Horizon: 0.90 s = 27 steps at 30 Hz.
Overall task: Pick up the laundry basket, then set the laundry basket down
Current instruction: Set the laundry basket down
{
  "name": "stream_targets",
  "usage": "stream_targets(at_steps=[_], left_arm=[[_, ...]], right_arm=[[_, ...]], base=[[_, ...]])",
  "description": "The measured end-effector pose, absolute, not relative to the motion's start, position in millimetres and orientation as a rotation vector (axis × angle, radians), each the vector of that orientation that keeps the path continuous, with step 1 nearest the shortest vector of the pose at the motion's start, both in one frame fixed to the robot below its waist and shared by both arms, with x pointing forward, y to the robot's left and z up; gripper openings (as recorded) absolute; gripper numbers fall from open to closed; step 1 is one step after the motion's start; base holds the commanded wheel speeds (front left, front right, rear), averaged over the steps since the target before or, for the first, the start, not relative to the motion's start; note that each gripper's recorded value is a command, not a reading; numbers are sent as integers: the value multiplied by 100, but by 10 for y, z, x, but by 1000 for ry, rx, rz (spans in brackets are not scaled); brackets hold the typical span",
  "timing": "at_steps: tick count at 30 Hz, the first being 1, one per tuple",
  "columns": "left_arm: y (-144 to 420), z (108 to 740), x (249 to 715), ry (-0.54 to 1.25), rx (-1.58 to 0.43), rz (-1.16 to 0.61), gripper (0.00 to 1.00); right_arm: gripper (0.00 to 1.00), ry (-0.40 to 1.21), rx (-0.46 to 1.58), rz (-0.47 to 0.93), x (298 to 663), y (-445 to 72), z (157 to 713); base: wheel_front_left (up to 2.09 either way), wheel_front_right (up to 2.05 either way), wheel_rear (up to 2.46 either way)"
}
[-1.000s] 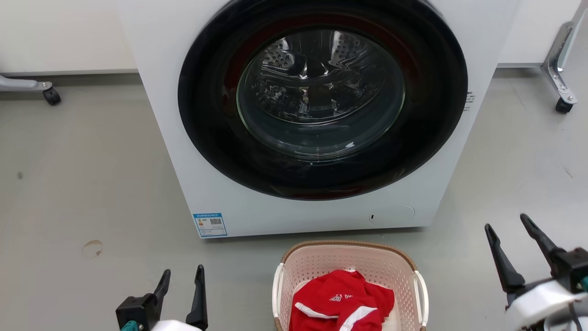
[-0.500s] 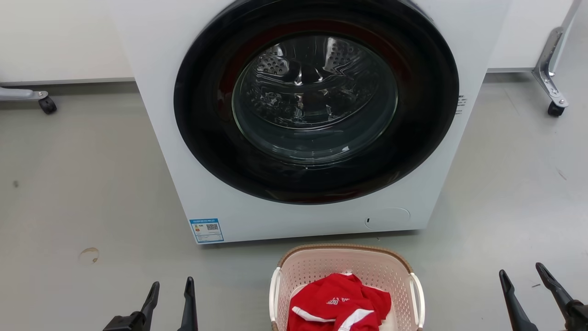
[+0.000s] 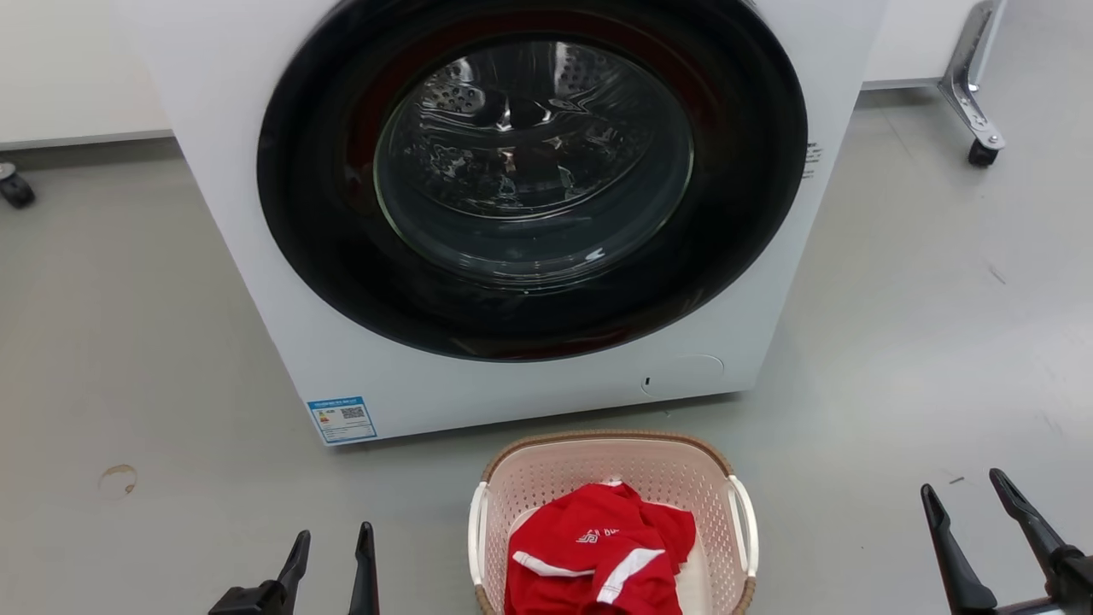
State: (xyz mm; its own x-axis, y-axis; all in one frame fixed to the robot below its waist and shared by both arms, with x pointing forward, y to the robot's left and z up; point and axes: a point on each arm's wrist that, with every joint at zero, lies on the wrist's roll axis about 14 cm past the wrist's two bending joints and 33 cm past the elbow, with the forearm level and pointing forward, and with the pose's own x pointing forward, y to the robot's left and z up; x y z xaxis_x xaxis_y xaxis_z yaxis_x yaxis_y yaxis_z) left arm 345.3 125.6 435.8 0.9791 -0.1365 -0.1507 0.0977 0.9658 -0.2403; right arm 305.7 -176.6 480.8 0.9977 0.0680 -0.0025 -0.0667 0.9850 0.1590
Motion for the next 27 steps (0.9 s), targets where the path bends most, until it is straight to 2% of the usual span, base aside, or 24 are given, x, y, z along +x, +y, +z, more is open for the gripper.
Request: stream_targets(at_steps=[12,27], left_arm=[[808,3898,3925,327,-207,-234,100],[351,2972,4494,575,-122,-344,100]], right_arm=[[100,46,174,-12,3150,-1988,4715],[100,94,289,-66,3691,-2089,4487]], base=[[0,0,0],[0,0,0]])
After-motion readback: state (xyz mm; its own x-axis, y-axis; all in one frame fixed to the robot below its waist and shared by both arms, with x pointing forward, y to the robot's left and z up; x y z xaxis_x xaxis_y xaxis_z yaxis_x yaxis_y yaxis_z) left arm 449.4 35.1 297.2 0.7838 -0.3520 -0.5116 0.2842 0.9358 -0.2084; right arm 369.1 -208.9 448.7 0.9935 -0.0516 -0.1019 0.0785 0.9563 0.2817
